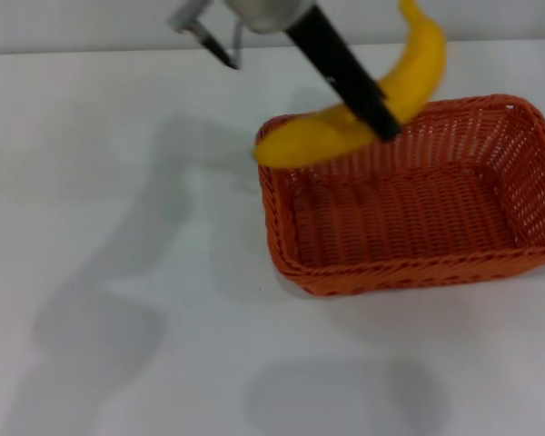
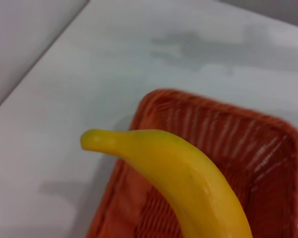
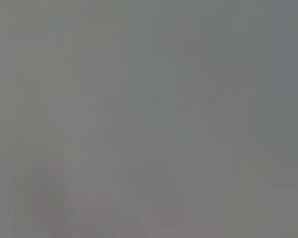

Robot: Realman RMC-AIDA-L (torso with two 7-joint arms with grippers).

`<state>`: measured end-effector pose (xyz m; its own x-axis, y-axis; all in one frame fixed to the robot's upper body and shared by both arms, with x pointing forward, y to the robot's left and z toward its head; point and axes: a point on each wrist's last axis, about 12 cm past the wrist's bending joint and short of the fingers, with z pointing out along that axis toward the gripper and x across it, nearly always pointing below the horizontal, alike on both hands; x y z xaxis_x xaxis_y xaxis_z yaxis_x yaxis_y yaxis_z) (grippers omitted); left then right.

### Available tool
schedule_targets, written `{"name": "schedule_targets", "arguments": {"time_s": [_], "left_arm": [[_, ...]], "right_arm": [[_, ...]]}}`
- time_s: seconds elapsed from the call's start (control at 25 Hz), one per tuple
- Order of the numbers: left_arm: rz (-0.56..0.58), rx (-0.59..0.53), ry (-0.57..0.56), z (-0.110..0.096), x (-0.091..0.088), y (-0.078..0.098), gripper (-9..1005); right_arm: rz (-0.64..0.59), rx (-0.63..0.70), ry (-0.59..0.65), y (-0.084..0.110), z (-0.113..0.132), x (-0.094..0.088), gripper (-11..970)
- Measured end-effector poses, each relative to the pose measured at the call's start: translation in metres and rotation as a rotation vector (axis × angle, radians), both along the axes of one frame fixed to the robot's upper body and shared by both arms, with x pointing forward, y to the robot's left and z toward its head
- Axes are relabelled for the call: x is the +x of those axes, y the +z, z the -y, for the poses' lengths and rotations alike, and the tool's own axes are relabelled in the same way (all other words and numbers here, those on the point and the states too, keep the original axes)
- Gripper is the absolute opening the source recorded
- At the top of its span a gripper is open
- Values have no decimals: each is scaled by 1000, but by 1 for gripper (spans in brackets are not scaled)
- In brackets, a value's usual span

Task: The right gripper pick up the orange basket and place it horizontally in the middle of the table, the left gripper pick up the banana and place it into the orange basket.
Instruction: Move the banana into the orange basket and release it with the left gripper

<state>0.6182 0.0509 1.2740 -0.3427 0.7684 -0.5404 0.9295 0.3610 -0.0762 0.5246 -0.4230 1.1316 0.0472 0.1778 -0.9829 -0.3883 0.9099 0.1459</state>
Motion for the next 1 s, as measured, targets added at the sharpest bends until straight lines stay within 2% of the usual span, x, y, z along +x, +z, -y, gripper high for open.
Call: {"name": "schedule_targets", "arguments": {"time_s": [0.16, 0.4, 0.68, 0.88, 1.0], "left_arm": [[36, -29, -32, 21, -5, -8, 527], [36, -35, -43, 30, -6, -17, 537], [15, -61, -17, 17, -4, -29, 548], [38, -87, -12, 5, -4, -33, 753], [91, -156, -1, -12, -4, -29, 753]], "right_arm": [[22, -5, 25, 3, -1, -2, 347], [27, -12, 22, 4, 1, -4, 360], [12, -6, 8, 0, 4, -9, 375], [11, -7, -2, -2, 6, -14, 386], [28, -19, -11, -2, 8, -17, 392]]}}
